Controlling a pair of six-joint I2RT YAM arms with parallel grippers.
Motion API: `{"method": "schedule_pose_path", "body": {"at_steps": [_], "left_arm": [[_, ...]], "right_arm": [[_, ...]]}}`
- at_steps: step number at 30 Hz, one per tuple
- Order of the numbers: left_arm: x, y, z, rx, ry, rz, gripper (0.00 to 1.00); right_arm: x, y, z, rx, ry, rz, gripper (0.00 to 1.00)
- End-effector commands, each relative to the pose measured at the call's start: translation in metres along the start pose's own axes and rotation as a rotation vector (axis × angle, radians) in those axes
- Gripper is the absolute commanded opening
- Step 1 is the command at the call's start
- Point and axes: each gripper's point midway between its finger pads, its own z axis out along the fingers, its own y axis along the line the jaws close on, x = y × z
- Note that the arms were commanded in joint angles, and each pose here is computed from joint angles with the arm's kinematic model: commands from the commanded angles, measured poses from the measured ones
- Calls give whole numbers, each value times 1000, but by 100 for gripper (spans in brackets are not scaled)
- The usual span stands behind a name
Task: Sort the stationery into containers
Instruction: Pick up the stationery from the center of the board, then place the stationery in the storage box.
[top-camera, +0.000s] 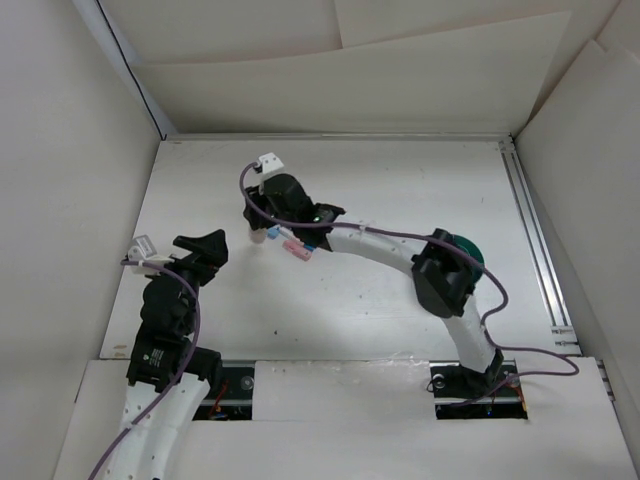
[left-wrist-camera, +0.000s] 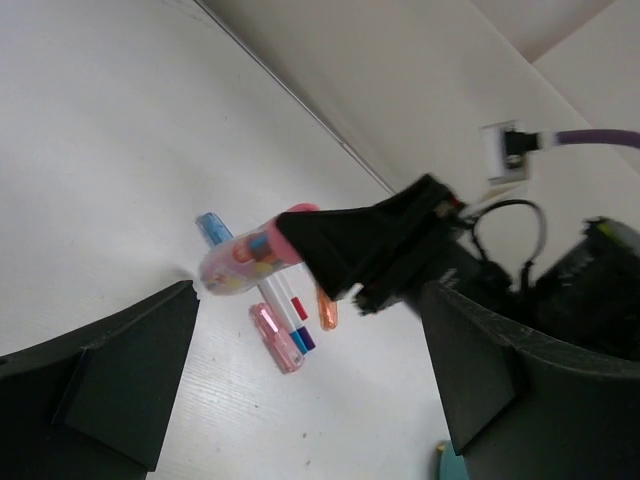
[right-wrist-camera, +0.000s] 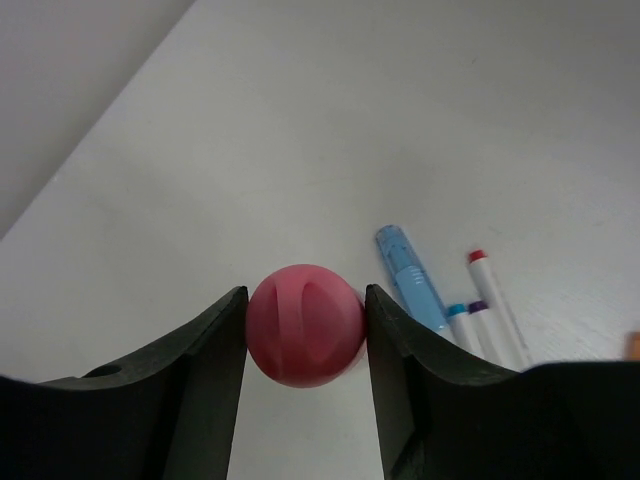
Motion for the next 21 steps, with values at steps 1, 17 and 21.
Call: {"method": "schedule_pose_path", "body": {"at_steps": [1, 17, 21], "left_arm": [[-15, -24, -8, 84, -20, -9, 89], [90, -14, 36, 164, 312, 6, 64], [90, -10, 39, 144, 311, 34, 64]], "right_arm": [[-127, -20, -65, -11, -255, 92, 26], [-136, -278, -370, 701, -485, 309, 27], [-110, -312, -397, 820, -482, 380, 27]]}}
